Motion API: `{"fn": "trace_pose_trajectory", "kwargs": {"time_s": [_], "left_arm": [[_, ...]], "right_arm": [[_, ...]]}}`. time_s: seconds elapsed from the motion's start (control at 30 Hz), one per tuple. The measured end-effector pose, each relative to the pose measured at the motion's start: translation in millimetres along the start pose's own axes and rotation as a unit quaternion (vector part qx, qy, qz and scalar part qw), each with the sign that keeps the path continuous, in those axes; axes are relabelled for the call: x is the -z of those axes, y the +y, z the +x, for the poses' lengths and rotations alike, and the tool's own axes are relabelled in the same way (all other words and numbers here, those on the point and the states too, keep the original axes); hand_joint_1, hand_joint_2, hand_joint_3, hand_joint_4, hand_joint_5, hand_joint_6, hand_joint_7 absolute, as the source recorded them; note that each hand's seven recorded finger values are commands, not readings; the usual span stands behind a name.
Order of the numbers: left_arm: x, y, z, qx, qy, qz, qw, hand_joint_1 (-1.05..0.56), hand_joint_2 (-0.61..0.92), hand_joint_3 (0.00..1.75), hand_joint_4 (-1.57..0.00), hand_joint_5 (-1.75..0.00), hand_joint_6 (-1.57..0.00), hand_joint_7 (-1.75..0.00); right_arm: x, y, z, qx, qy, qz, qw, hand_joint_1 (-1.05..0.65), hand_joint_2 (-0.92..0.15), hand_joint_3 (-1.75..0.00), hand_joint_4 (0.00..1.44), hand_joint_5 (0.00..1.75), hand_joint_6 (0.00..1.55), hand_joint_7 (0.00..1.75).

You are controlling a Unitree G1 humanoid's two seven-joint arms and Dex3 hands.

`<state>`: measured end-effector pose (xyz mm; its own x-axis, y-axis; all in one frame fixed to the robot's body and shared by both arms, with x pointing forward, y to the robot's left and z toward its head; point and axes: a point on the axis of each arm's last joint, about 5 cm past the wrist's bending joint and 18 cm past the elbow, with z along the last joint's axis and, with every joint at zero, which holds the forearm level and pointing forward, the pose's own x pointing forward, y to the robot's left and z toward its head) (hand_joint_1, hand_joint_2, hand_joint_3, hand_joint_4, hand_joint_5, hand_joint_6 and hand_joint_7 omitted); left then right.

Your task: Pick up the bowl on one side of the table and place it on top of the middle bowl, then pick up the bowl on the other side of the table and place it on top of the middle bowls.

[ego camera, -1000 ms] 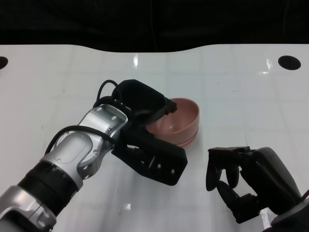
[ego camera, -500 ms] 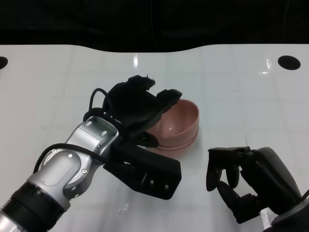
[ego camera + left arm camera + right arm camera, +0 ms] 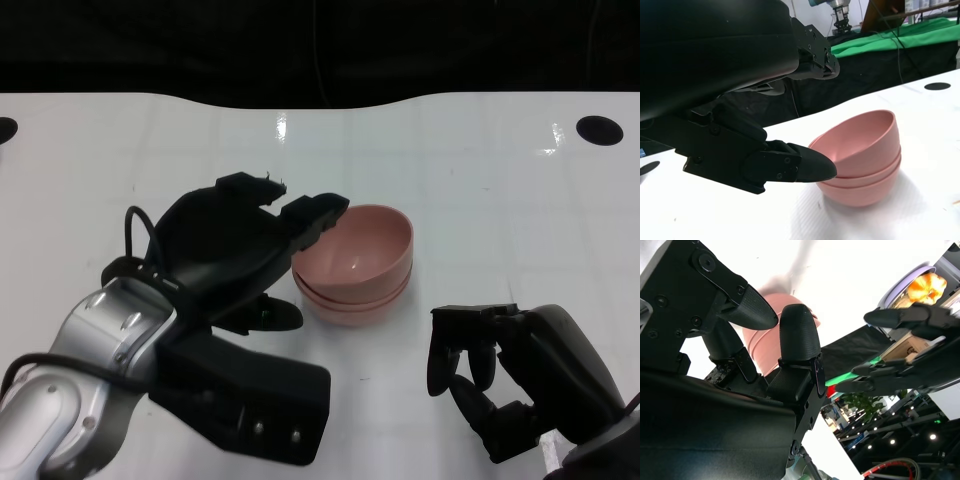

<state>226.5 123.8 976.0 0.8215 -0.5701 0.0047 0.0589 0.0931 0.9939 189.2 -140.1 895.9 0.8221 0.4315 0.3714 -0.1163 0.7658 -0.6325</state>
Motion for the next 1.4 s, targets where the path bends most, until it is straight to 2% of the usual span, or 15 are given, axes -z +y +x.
{"fn": "trace_pose_trajectory", "kwargs": {"time_s": [0.37, 0.5, 0.63, 0.7, 0.83, 1.03, 1.07, 1.13, 1.2, 1.23, 1.27, 1.33, 1.4], "left_arm": [[11.2, -11.1, -44.7, -0.048, 0.009, -0.040, 0.998, -0.50, 0.92, 0.30, -0.43, -0.43, -0.44, -0.10], [12.9, -17.4, -62.2, -0.077, 0.005, -0.059, 0.995, -0.40, 0.92, 0.27, -0.48, -0.49, -0.51, -0.11], [14.5, -26.1, -78.8, -0.084, 0.013, -0.082, 0.993, -0.31, 0.92, 0.19, -0.57, -0.62, -0.59, -0.12], [14.3, -28.5, -85.5, -0.091, 0.016, -0.095, 0.991, -0.29, 0.92, 0.19, -0.57, -0.78, -0.64, -0.11], [11.1, -31.8, -93.8, -0.111, 0.019, -0.129, 0.985, -0.20, 0.92, 0.21, -0.66, -0.92, -0.83, -0.17], [9.2, -34.8, -97.9, -0.119, 0.025, -0.151, 0.981, -0.18, 0.91, 0.24, -0.68, -0.94, -0.88, -0.17], [9.1, -35.3, -98.9, -0.123, 0.027, -0.165, 0.978, -0.15, 0.75, 0.65, -0.77, -1.23, -0.96, -0.53], [8.3, -38.5, -103.6, -0.139, 0.039, -0.223, 0.964, -0.14, 0.53, 1.14, -0.83, -1.48, -0.90, -0.99], [7.2, -42.0, -107.3, -0.141, 0.051, -0.270, 0.951, -0.14, 0.48, 1.26, -0.85, -1.55, -0.88, -1.12], [6.9, -43.2, -108.4, -0.140, 0.055, -0.287, 0.946, -0.14, 0.44, 1.33, -0.86, -1.65, -0.85, -1.27], [6.3, -44.3, -108.9, -0.144, 0.058, -0.305, 0.940, -0.14, 0.42, 1.35, -0.86, -1.68, -0.84, -1.31], [4.8, -47.3, -108.2, -0.157, 0.063, -0.349, 0.922, -0.09, 0.38, 1.41, -0.88, -1.74, -0.79, -1.51], [4.3, -51.3, -106.3, -0.171, 0.066, -0.388, 0.903, -0.09, 0.36, 1.46, -0.90, -1.74, -0.77, -1.59]], "right_arm": [[-0.6, 0.0, 0.4, 0.001, 0.001, 0.001, 1.000, -0.09, -0.04, -1.74, 0.98, 1.75, 0.88, 1.52], [-0.8, -0.3, 0.5, 0.000, 0.001, 0.003, 1.000, -0.10, -0.05, -1.74, 0.97, 1.75, 0.87, 1.51], [-1.0, -0.1, -0.2, 0.000, 0.001, 0.004, 1.000, -0.10, -0.05, -1.73, 0.97, 1.75, 0.87, 1.50], [-2.2, -0.1, -0.2, 0.001, -0.001, 0.003, 1.000, -0.11, -0.05, -1.73, 0.97, 1.75, 0.88, 1.51], [-3.4, -0.5, 0.8, 0.003, -0.002, 0.003, 1.000, -0.12, -0.05, -1.73, 0.97, 1.75, 0.88, 1.51], [-3.2, -0.5, 0.9, 0.004, 0.000, 0.003, 1.000, -0.13, -0.05, -1.73, 0.98, 1.75, 0.88, 1.51], [-3.3, -0.5, 1.2, 0.004, 0.000, 0.003, 1.000, -0.13, -0.05, -1.73, 0.98, 1.75, 0.88, 1.51], [-3.3, -0.7, 1.6, 0.004, 0.000, 0.003, 1.000, -0.13, -0.05, -1.73, 0.98, 1.75, 0.88, 1.51], [-3.2, -0.8, 1.6, 0.004, 0.000, 0.003, 1.000, -0.13, -0.05, -1.74, 0.98, 1.75, 0.88, 1.51], [-3.2, -0.8, 1.6, 0.004, 0.000, 0.003, 1.000, -0.13, -0.05, -1.74, 0.98, 1.75, 0.88, 1.50], [-3.1, -0.9, 1.8, 0.004, 0.000, 0.003, 1.000, -0.13, -0.05, -1.74, 0.98, 1.75, 0.88, 1.50], [-2.9, -1.3, 2.7, 0.004, -0.002, 0.003, 1.000, -0.13, -0.05, -1.74, 0.98, 1.75, 0.89, 1.51], [-2.3, -1.5, 2.5, 0.004, -0.003, 0.002, 1.000, -0.13, -0.05, -1.74, 0.98, 1.75, 0.89, 1.51]]}}
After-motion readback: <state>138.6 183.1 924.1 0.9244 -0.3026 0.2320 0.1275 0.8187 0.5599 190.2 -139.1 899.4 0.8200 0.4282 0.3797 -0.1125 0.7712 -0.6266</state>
